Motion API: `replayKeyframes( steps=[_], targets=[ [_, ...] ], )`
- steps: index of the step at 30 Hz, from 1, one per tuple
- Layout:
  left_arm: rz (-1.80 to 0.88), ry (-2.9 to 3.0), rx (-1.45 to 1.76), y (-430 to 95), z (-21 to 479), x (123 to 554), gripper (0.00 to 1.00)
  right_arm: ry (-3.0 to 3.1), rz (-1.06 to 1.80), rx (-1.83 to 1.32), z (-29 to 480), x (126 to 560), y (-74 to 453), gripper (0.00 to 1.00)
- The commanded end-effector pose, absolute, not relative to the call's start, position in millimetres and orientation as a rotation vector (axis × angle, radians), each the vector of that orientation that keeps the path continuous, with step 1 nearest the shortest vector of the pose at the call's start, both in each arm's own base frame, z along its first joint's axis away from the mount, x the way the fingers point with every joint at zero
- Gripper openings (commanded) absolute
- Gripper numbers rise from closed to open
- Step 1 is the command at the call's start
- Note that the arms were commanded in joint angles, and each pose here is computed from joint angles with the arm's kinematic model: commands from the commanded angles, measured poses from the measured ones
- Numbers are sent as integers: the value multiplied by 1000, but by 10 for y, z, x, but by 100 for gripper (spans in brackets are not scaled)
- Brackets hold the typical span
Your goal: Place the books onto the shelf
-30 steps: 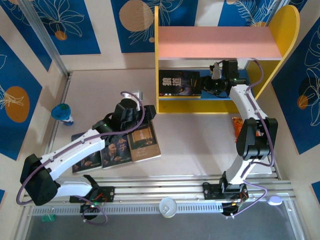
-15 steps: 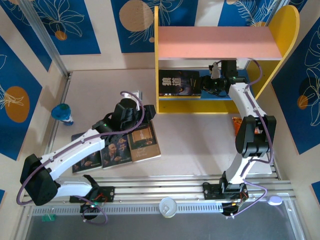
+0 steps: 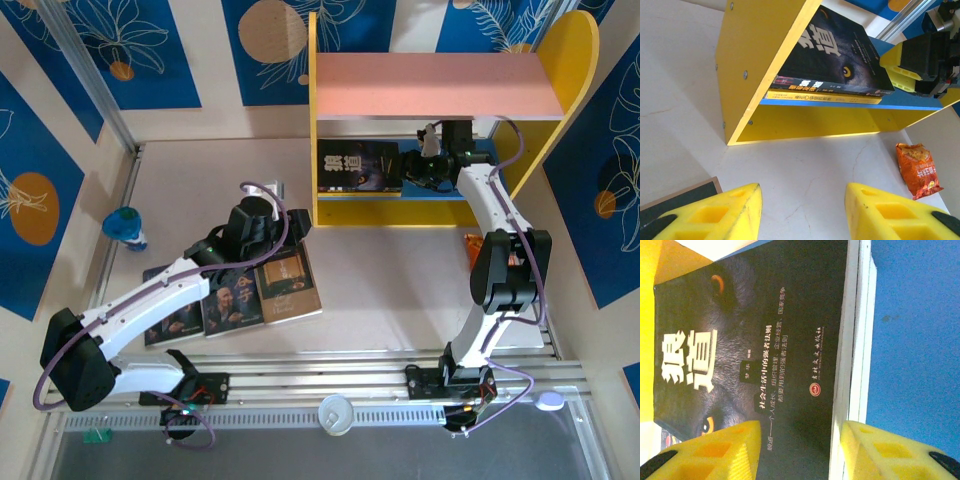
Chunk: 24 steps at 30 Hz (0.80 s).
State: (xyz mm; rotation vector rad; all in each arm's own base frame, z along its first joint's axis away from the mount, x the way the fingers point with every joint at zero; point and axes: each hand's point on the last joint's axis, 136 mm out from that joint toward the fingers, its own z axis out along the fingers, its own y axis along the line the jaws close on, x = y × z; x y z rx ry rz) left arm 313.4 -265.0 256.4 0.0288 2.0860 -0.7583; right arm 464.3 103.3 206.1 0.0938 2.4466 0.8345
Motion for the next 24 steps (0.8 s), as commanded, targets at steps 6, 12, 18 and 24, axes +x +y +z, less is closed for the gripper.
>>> replayKeyframes(
  steps=[6,12,18,24],
  targets=[
    [-751,2072,37,-2601,2610,3169,47,2366,902,-20,2330,4734,1302,47],
    [-753,2076,37,-2607,2597,3186,47,2374,904,-24,2324,4760,1314,47],
    [-753,2078,37,-2613,2589,3198,47,2373,908,-22,2318,4782,1319,47],
    [-747,2079,31,-2592,2603,3210,47,2378,899,-20,2299,4777,1311,47]
  ],
)
